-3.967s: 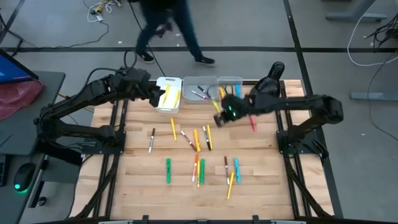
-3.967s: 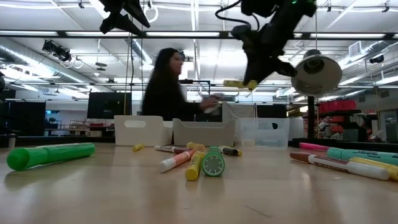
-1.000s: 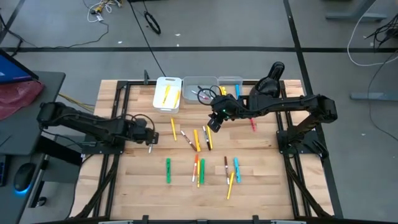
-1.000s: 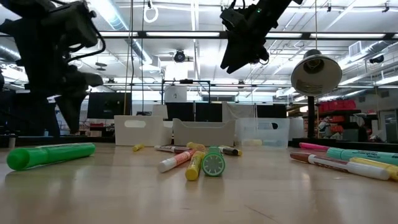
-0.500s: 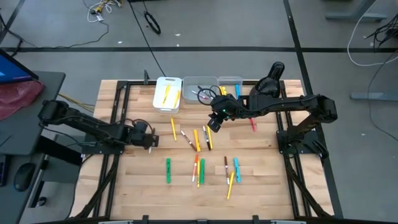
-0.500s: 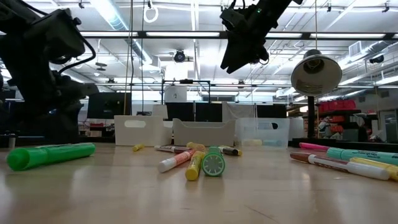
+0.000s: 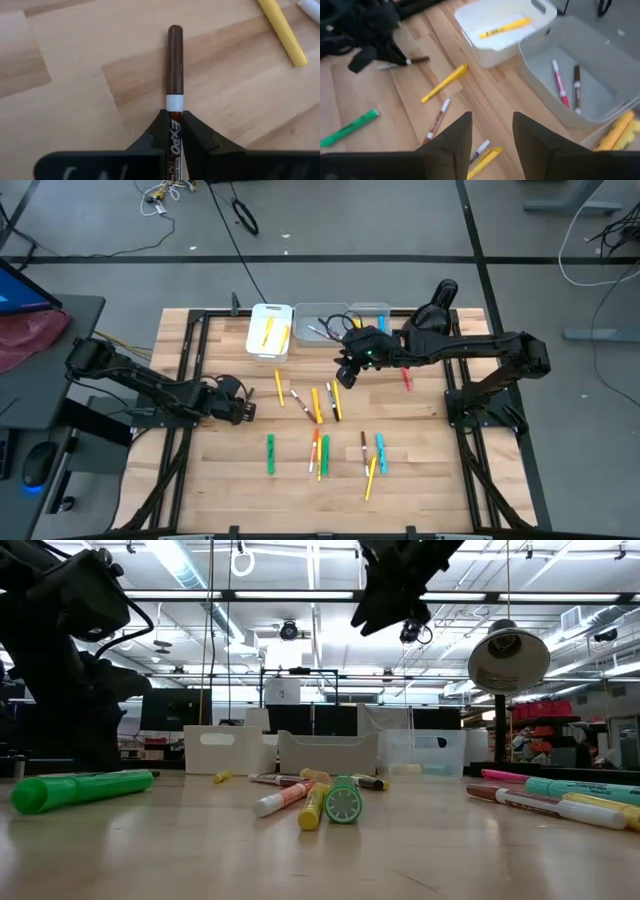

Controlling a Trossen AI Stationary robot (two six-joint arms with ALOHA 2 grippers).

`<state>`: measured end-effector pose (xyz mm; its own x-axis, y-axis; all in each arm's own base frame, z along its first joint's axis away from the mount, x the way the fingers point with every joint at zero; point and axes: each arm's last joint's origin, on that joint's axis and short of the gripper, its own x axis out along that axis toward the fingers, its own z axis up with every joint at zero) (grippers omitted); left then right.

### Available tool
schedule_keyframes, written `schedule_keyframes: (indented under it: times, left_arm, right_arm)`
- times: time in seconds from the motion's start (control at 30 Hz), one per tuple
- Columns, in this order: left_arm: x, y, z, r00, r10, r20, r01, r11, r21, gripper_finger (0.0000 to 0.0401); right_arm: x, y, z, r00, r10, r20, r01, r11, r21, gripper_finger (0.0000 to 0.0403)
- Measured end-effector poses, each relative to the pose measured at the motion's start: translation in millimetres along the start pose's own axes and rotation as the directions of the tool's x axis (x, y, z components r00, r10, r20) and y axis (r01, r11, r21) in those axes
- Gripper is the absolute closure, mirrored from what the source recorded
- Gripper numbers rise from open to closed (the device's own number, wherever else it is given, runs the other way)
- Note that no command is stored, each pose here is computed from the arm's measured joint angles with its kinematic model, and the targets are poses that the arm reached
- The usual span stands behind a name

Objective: Pick & Place Markers
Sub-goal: Put the brown marker pen into the gray bin

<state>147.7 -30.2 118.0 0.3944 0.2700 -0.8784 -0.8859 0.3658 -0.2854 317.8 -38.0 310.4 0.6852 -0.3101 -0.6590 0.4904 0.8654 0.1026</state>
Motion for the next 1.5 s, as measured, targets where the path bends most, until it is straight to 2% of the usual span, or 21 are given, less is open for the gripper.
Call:
schedule_keyframes:
  times: [0.1, 0.17, 0.33, 0.53, 0.7, 0.83, 1.0, 1.2, 1.5]
  left_arm:
    - [-10.6, -16.5, 4.1, 0.996, -0.071, -0.061, 0.074, 0.996, 0.044, 0.0371]
    - [-22.0, -32.8, 12.2, 0.988, -0.147, -0.046, 0.15, 0.986, 0.072, 0.0371]
    - [-50.7, -69.4, 36.7, 0.953, -0.302, 0.02, 0.295, 0.941, 0.167, 0.0371]
    - [-84.0, -104.1, 73.2, 0.882, -0.469, 0.04, 0.434, 0.844, 0.316, 0.0371]
    - [-100.2, -123.6, 99.6, 0.84, -0.542, 0.001, 0.491, 0.763, 0.42, 0.0371]
    - [-105.5, -133.4, 114.0, 0.84, -0.542, -0.024, 0.485, 0.729, 0.483, 0.0371]
    - [-105.2, -140.3, 124.0, 0.838, -0.544, -0.037, 0.478, 0.702, 0.528, 0.0371]
    - [-103.1, -141.5, 127.2, 0.84, -0.541, -0.04, 0.478, 0.704, 0.525, 0.0371]
    - [-101.8, -139.8, 130.5, 0.841, -0.539, -0.044, 0.477, 0.703, 0.527, 0.037]
  right_arm:
    - [-8.0, -3.5, 4.2, 0.999, 0.007, 0.031, -0.008, 0.999, 0.047, 0.0261]
    - [-11.2, -5.4, 6.0, 0.999, 0.027, 0.037, -0.031, 0.995, 0.092, 0.0261]
    - [-9.5, -8.3, 12.0, 0.972, 0.235, 0.015, -0.236, 0.966, 0.111, 0.0261]
    - [5.5, -13.5, 19.3, 0.885, 0.466, -0.006, -0.455, 0.868, 0.201, 0.0252]
    - [26.1, -9.5, 21.7, 0.796, 0.605, -0.014, -0.581, 0.77, 0.265, 0.02]
    - [45.1, -2.9, 21.9, 0.705, 0.709, -0.017, -0.67, 0.675, 0.309, 0.0154]
    - [67.4, 5.3, 22.3, 0.668, 0.744, 0.025, -0.711, 0.628, 0.318, 0.0135]
    - [71.6, 5.6, 22.2, 0.678, 0.734, 0.037, -0.699, 0.628, 0.342, 0.0162]
    - [71.9, 5.1, 21.2, 0.679, 0.734, 0.027, -0.695, 0.63, 0.345, 0.0256]
